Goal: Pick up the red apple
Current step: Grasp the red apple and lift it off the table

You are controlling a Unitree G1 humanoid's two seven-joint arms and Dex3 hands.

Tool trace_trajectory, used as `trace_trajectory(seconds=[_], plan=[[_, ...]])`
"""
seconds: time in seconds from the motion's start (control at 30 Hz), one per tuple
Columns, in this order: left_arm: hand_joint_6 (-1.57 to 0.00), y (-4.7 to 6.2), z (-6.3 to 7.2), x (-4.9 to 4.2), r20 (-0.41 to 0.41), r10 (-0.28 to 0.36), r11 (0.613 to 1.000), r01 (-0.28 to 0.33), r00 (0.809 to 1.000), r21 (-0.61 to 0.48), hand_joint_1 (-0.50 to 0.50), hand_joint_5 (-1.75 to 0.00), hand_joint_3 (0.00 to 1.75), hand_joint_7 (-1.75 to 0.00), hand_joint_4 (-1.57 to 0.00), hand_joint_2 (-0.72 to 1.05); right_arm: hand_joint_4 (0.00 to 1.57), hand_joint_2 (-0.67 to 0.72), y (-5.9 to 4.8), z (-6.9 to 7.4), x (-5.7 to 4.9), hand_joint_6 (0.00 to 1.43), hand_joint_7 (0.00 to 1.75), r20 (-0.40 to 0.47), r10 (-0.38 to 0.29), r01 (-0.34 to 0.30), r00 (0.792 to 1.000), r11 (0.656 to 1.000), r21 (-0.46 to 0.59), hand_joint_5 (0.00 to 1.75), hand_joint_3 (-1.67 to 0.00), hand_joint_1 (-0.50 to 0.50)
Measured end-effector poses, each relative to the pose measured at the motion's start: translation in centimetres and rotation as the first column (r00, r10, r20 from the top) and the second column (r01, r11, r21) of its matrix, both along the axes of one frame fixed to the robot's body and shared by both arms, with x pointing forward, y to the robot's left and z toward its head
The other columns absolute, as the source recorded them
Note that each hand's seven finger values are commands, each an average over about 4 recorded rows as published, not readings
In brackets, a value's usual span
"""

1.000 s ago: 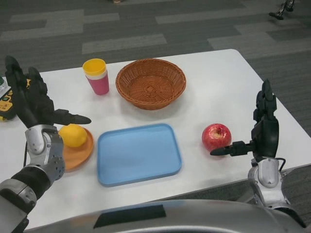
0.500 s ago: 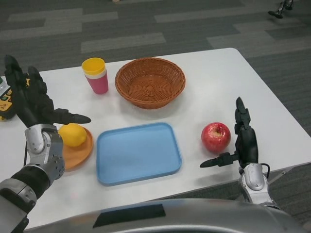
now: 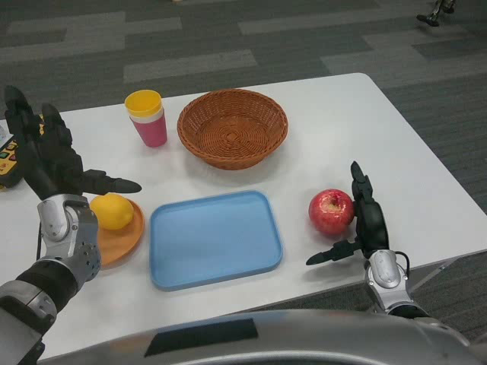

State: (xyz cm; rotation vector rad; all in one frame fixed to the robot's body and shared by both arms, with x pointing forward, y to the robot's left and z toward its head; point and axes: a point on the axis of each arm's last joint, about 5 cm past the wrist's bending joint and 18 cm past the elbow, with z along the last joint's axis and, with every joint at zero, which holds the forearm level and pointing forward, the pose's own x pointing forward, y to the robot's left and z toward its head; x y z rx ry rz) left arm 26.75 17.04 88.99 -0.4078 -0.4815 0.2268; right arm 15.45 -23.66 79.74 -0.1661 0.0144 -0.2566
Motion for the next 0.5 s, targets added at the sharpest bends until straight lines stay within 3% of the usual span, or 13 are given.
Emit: trace_trajectory(seconds=[0.23,0.33,0.43,0.5], plan=[[0.0,-0.01,0.03,0.01,0.001,-0.001,1.0,0.001,1.0,-0.001,-0.5,0.0,0.09,0.0,0.0,-0.64,0.0,0.08,0.14,-0.21,0.5,0.0,0.0,-0.031,0.011,-0.011,0.999,1.0,-0.002,0.0,-0.08,-0.5],[0.0,-0.02,0.03,0.01,0.002,-0.001,1.0,0.001,1.0,-0.001,-0.5,0.0,0.09,0.0,0.0,-0.64,0.0,-0.13,0.14,-0.28,0.44,0.0,0.0,-0.038,0.013,-0.013,0.999,1.0,-0.004,0.0,-0.22,-0.48],[0.0,-0.03,0.04,0.01,0.002,-0.001,1.0,0.001,1.0,-0.001,-0.5,0.0,0.09,0.0,0.0,-0.66,0.0,-0.4,0.1,-0.29,0.41,0.0,0.17,-0.041,0.013,-0.013,0.999,1.0,-0.005,0.0,-0.48,-0.44],[0.0,-0.03,0.04,0.01,0.002,-0.001,1.0,0.001,1.0,-0.001,-0.5,0.0,0.09,0.0,0.0,-0.64,0.0,-0.51,0.11,-0.32,0.4,0.07,0.45,-0.044,0.014,-0.014,0.999,1.0,-0.006,0.07,-0.59,-0.4]])
